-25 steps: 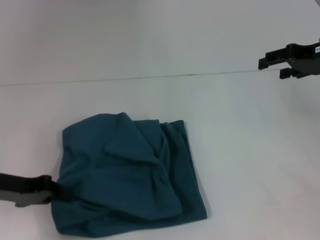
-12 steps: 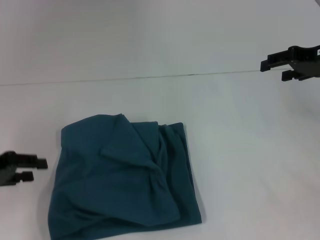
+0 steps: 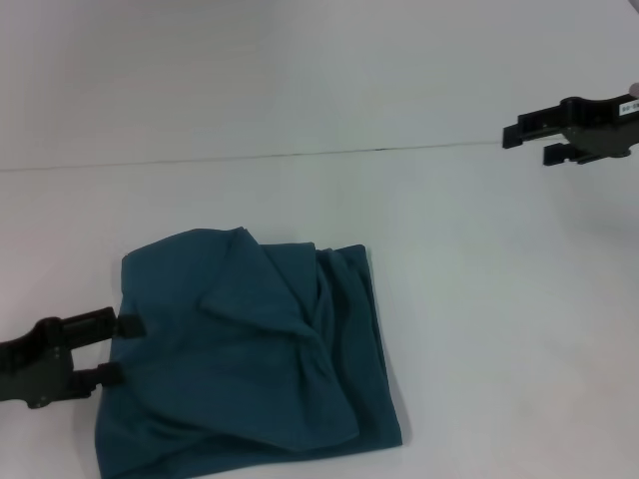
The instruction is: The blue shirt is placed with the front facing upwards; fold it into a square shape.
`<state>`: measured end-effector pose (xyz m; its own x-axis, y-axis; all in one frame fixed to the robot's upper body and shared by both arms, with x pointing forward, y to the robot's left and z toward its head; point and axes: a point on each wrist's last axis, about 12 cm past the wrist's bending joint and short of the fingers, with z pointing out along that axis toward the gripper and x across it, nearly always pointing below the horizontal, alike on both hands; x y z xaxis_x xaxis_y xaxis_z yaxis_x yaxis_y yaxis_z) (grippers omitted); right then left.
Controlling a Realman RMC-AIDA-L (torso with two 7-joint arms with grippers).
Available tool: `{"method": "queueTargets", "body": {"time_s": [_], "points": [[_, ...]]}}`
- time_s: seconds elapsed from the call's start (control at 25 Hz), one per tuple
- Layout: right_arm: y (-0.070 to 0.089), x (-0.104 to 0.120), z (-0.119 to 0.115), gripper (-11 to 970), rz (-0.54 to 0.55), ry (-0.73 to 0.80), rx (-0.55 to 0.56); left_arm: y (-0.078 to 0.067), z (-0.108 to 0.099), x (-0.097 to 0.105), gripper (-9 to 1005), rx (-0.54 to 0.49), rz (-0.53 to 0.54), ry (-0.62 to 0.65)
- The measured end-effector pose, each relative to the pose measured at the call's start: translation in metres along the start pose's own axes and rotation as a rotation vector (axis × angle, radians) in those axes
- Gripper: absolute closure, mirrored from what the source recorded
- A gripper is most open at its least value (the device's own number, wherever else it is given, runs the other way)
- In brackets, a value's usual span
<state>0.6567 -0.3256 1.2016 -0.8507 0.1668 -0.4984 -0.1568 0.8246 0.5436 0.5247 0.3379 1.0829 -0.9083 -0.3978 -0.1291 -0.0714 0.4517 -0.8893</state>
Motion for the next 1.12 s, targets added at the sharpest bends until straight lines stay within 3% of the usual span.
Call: {"method": "queueTargets", "body": {"time_s": [0.24, 0.36, 0.52, 0.64, 0.76, 0.92, 1.12], "points": [[0.003, 0.002, 0.001, 202, -0.007, 0.018, -0.025, 0.01, 0.016, 0.008, 113, -0.045, -0.019, 0.02], [0.004, 0.004, 0.001, 203, -0.008, 0.031, -0.032, 0.008, 0.025, 0.011, 104, -0.063, 0.005, 0.07], [0.013, 0.009, 0.002, 204, -0.065, 0.091, -0.086, -0.009, 0.008, 0.007, 105, 0.044, 0.113, 0.071], [0.026, 0.02, 0.002, 205, -0.155, 0.162, -0.203, -0.02, -0.015, 0.007, 105, 0.151, 0.281, 0.039], [0.041, 0.035, 0.007, 205, -0.233, 0.248, -0.344, -0.02, -0.023, 0.011, 106, 0.184, 0.35, 0.03], [0.058, 0.051, 0.031, 206, -0.263, 0.361, -0.364, -0.013, -0.026, 0.007, 107, 0.141, 0.241, -0.002], [0.077, 0.066, 0.077, 207, -0.229, 0.4, -0.235, -0.004, -0.034, 0.003, 107, 0.161, 0.139, -0.097]]}}
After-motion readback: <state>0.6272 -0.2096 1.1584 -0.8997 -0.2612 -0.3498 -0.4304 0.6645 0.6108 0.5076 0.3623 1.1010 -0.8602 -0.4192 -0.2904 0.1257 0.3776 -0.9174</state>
